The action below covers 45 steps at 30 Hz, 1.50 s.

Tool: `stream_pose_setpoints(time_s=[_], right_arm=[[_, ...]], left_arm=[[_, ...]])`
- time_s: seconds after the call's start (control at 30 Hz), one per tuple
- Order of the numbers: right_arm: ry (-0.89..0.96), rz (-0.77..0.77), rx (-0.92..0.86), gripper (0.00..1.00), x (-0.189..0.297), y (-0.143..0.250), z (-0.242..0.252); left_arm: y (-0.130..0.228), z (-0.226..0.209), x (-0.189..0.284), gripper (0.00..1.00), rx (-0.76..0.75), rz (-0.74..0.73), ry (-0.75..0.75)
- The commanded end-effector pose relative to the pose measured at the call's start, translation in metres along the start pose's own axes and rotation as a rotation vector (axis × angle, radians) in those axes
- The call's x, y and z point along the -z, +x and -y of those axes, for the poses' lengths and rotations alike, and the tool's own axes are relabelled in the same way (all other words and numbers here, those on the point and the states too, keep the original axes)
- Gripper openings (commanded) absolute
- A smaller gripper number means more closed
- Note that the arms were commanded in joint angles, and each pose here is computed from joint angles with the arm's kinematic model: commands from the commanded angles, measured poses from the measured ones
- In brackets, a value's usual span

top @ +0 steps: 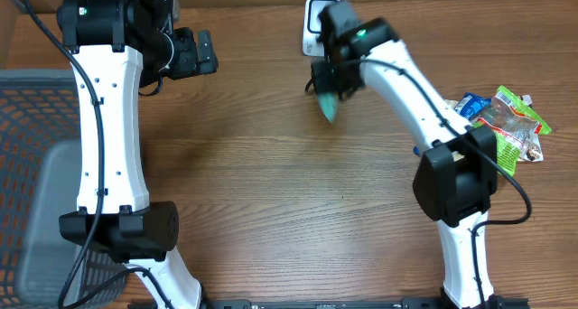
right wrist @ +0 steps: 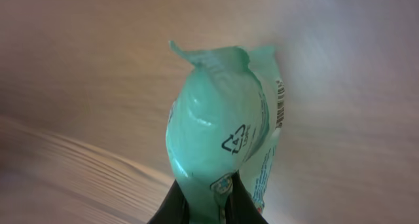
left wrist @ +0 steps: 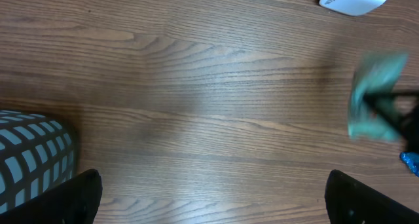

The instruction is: Scan the item barcode

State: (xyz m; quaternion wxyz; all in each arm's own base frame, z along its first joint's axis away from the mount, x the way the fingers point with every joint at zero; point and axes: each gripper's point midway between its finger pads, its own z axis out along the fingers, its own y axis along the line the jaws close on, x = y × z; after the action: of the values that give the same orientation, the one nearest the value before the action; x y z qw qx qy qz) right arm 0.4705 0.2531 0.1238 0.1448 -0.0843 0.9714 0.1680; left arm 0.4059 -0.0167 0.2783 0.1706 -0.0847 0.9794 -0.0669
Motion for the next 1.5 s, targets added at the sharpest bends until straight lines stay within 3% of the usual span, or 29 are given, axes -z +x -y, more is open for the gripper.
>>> stream_pose_setpoints(time_s=[0.0, 0.17, 0.33, 0.67, 1.0, 1.47], right_arm=[[-0.392, 0.102, -0.09, 0.04, 0.047, -0.044, -0.038], [-0.652, 0.224, -0.169, 0.04, 0.06, -0.097, -0.041], [-0.791, 0.26, -0.234, 0.04, 0.03, -0.125, -0.04], [-0.847, 0.223, -0.349, 0.04, -0.036, -0.129, -0.015], [-0.989, 0.256, -0.262, 0.04, 0.005, -0.141, 0.003], [-0.984, 0.28, -0.314, 0.04, 0.015, -0.149, 0.037]], left_arm=[[-0.003, -0.001, 0.003, 1.0, 0.017, 0.012, -0.002], [-0.003, -0.001, 0.003, 1.0, 0.017, 0.012, -0.002], [-0.003, -0.001, 0.003, 1.0, 0.017, 0.012, -0.002], [-0.003, -0.001, 0.003, 1.0, 0.017, 0.012, -0.002], [-0.003, -0.001, 0.003, 1.0, 0.017, 0.012, -0.002], [-0.003, -0.001, 0.003, 1.0, 0.017, 0.012, -0.002]])
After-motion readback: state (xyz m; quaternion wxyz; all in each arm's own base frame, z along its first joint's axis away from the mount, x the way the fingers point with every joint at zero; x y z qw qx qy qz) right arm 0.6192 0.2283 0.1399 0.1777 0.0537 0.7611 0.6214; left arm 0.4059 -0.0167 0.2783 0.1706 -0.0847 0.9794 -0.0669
